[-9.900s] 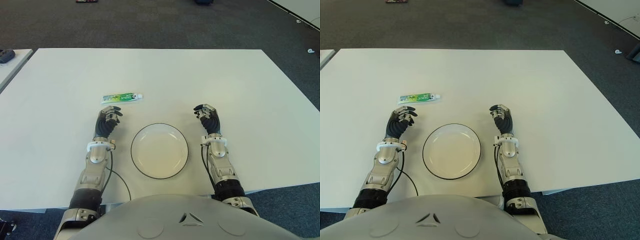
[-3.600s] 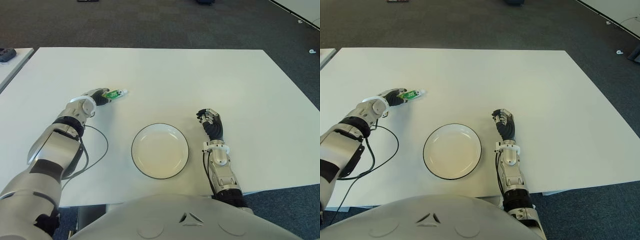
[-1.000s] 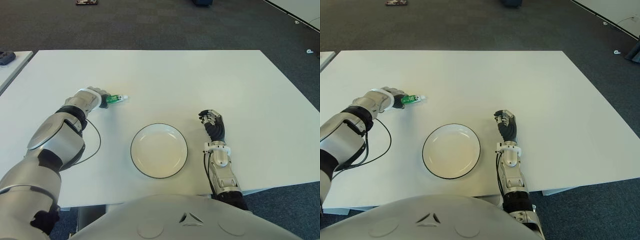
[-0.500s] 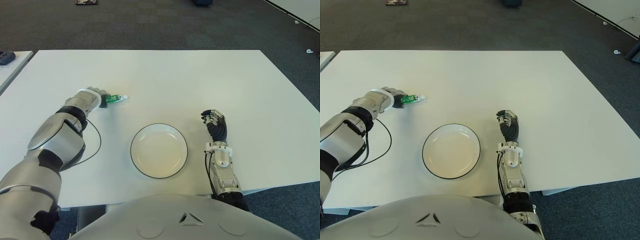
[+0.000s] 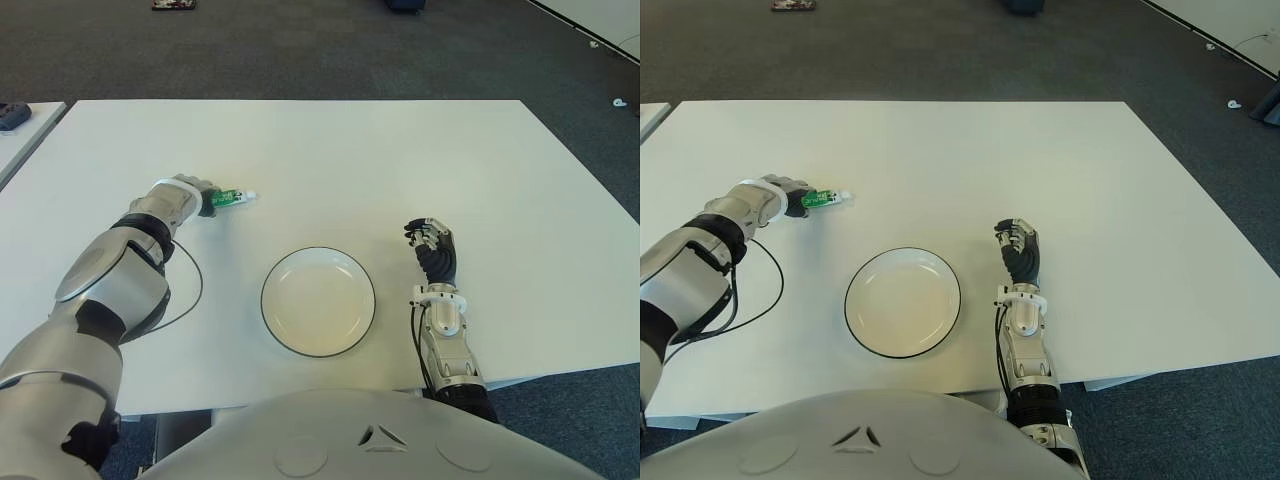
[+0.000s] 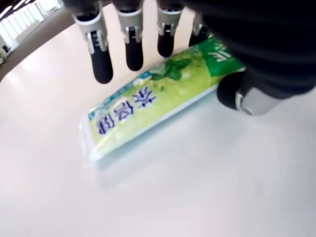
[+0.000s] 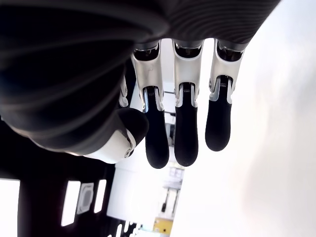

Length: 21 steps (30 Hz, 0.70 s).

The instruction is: Put the toothpaste on the table into the plate.

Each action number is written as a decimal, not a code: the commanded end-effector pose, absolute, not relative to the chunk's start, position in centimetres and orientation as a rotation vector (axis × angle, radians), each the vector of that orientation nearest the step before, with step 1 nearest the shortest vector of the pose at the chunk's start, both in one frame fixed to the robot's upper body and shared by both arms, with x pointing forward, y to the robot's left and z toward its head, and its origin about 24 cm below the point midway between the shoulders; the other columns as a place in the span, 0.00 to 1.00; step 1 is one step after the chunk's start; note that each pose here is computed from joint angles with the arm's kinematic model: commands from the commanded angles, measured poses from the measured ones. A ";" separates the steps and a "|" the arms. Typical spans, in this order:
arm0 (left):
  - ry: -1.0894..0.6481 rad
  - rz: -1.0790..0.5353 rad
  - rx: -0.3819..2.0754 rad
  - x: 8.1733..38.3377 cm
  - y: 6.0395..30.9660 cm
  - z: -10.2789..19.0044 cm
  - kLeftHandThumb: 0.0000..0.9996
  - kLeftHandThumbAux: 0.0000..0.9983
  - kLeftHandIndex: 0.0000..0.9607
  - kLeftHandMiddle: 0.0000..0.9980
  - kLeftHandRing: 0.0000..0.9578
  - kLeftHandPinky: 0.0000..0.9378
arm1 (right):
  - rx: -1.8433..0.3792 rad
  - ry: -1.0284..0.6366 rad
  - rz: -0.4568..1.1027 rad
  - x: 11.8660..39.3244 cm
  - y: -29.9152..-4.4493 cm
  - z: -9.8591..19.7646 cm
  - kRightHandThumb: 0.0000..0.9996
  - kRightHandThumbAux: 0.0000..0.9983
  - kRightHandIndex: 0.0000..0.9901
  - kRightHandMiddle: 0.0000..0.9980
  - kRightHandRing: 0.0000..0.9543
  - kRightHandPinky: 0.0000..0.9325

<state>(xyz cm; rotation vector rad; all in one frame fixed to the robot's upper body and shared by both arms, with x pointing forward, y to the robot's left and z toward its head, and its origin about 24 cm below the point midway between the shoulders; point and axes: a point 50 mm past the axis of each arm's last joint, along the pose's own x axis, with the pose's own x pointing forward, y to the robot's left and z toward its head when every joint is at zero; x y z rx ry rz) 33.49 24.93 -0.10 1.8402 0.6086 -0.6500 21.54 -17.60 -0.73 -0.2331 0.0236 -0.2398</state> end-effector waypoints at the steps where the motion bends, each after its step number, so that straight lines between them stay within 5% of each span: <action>1: 0.738 -0.757 1.745 30.3 25.3 -3.8 0.59 0.46 0.03 0.08 0.13 0.24 | -0.242 0.015 -0.242 21.7 -17.7 -0.7 0.71 0.73 0.43 0.48 0.49 0.51; 9: 0.688 -0.667 1.682 30.3 25.2 -3.8 0.59 0.55 0.07 0.09 0.13 0.24 | -0.240 0.013 -0.245 21.7 -17.7 -0.7 0.71 0.73 0.43 0.48 0.50 0.51; 11: 0.662 -0.640 1.672 30.3 25.2 -3.8 0.61 0.57 0.21 0.14 0.17 0.28 | -0.239 0.014 -0.247 21.7 -17.7 -0.6 0.71 0.73 0.43 0.48 0.50 0.51; 13: 0.634 -0.614 1.656 30.3 25.2 -3.8 0.67 0.65 0.35 0.27 0.29 0.37 | -0.239 0.015 -0.249 21.7 -17.8 -0.6 0.71 0.73 0.43 0.48 0.49 0.51; 18: 0.581 -0.562 1.612 30.3 25.0 -3.7 0.81 0.67 0.40 0.49 0.61 0.65 | -0.238 0.014 -0.256 21.7 -17.8 -0.6 0.71 0.73 0.43 0.48 0.50 0.52; 21: 0.565 -0.531 1.582 30.4 24.9 -3.7 0.83 0.67 0.41 0.54 0.69 0.73 | -0.237 0.012 -0.258 21.7 -17.8 -0.6 0.71 0.73 0.43 0.48 0.50 0.52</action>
